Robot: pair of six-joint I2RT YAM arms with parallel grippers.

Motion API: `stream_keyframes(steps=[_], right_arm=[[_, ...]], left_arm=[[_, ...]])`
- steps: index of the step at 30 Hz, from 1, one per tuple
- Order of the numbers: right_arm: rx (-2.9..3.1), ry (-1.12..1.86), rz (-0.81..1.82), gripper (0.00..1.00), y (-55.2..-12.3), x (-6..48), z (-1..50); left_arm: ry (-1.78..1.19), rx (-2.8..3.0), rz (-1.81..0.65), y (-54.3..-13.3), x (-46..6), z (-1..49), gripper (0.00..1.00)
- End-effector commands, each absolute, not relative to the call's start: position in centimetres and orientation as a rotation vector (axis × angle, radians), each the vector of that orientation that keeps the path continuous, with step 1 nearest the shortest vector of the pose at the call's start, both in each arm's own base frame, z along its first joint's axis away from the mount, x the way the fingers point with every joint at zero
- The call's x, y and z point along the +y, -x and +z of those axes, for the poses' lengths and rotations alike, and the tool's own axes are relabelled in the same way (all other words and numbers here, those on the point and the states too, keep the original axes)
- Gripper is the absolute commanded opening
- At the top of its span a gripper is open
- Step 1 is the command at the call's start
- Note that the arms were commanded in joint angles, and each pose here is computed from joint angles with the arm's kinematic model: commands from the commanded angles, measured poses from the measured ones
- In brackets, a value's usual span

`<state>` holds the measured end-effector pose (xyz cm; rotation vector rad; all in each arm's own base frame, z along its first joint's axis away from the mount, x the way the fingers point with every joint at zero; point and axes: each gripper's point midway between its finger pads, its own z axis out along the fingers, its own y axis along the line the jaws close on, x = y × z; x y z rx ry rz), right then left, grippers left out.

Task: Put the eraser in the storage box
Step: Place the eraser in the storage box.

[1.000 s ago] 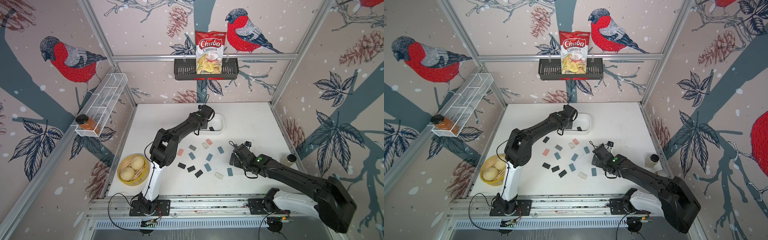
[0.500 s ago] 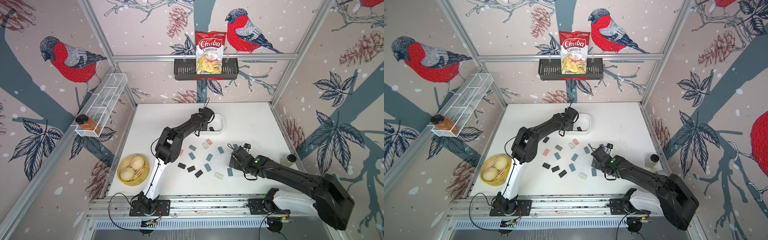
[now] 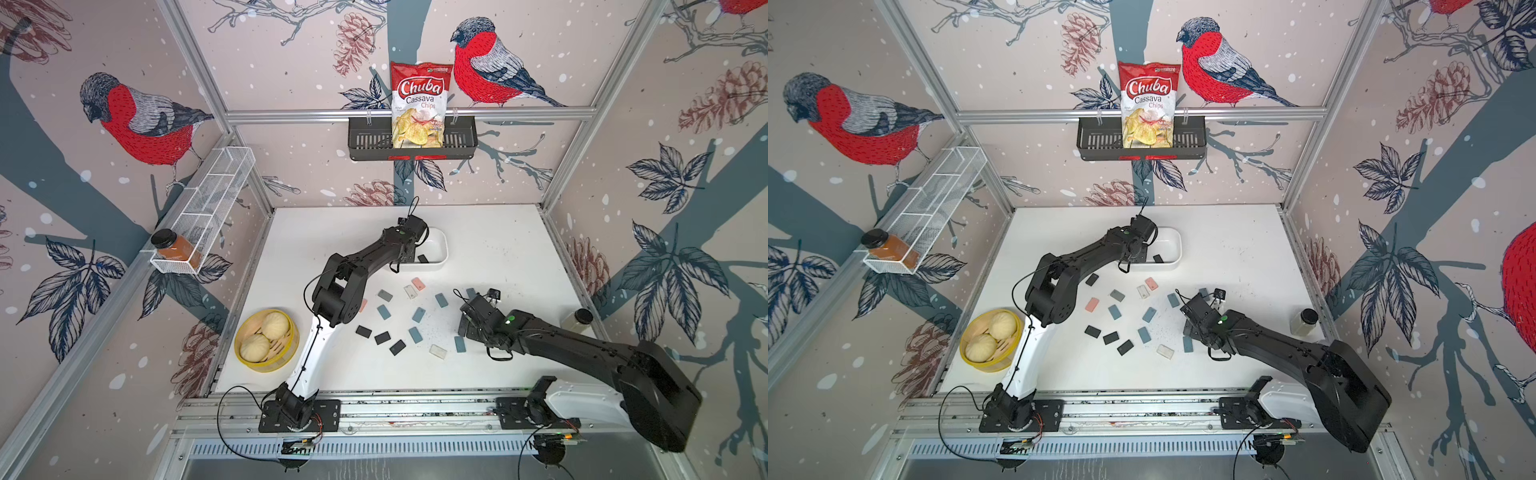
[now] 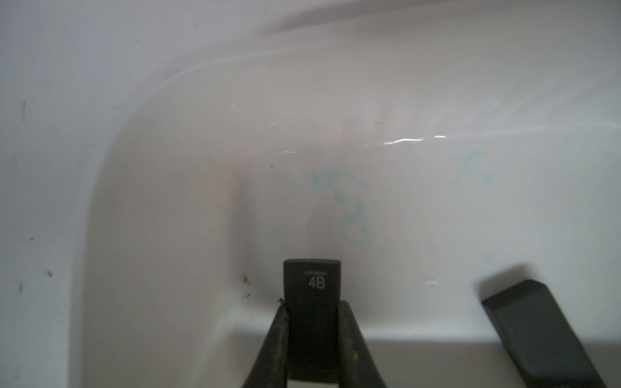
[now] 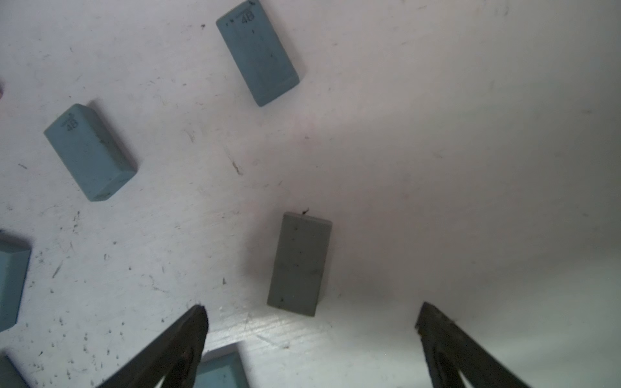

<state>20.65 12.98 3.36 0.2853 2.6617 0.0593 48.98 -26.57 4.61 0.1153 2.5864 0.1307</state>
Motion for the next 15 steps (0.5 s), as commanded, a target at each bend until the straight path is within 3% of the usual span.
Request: stream_keyframes(steps=[1, 10, 15], right_arm=[[2.648, -0.301, 0.041, 1.0, -20.8, 12.7, 3.3], [2.657, -0.306, 0.032, 0.99, -20.7, 12.7, 2.7], [2.646, -0.313, 0.027, 0.97, -20.9, 12.6, 2.8]], left_arm=[[-0.122, 2.58, 0.113, -49.1, -26.9, 5.3, 0.25], [-0.104, 2.551, 0.068, -49.8, -27.6, 7.5, 0.56], [-0.086, 2.529, 0.049, -49.8, -27.7, 9.1, 0.82]])
